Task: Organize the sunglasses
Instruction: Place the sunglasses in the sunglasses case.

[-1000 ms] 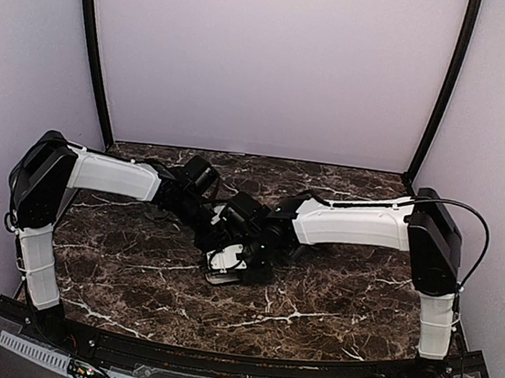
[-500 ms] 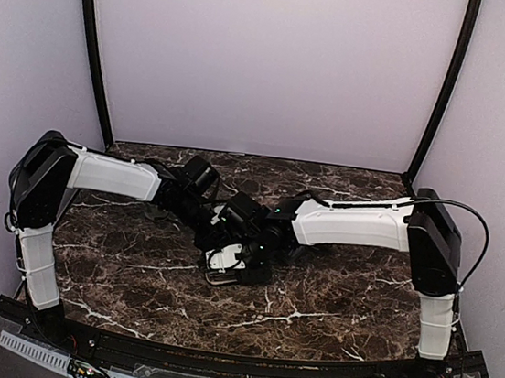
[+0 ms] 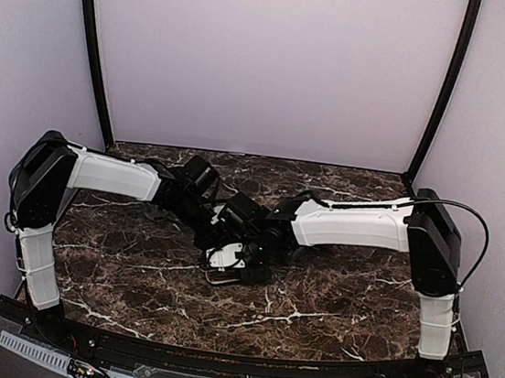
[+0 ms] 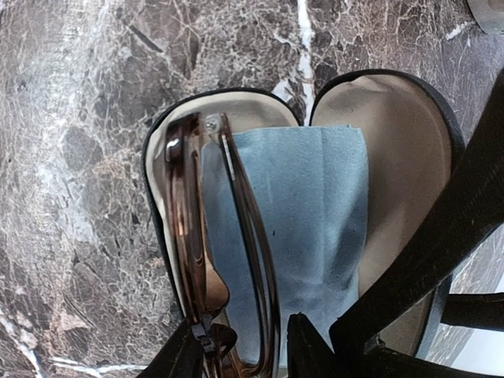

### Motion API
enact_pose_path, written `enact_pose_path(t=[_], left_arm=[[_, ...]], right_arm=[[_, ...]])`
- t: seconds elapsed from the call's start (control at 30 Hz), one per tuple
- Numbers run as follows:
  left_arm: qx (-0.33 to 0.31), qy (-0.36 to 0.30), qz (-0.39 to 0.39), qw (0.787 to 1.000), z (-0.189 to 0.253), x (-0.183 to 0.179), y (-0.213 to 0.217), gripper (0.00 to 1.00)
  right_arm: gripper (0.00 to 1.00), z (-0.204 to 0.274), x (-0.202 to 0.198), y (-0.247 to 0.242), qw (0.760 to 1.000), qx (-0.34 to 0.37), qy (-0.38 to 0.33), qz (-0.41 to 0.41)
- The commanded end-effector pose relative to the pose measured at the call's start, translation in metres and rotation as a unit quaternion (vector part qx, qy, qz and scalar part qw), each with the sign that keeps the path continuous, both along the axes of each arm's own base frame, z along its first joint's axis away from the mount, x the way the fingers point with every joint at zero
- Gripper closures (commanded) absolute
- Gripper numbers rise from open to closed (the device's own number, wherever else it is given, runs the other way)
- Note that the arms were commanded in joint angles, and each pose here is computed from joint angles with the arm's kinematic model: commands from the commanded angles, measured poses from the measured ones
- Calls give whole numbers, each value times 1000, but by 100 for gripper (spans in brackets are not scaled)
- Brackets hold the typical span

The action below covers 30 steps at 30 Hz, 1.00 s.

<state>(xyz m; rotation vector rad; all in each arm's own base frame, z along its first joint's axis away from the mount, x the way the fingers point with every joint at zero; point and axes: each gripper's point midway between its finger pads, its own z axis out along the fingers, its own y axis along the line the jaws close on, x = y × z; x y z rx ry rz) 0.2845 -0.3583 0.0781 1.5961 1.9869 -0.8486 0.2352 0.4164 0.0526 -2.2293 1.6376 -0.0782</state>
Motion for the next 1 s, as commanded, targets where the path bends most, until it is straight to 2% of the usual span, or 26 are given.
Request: enact_pose_path(t=[0.0, 0.97], left_arm=[[-1, 2, -11, 1000, 0, -5, -1, 58], [5, 3, -9, 1000, -3, -6, 1, 60]], right_arm=[[62, 20, 8, 9, 999, 33, -26, -19], [60, 39, 15, 4, 993, 85, -59, -59]])
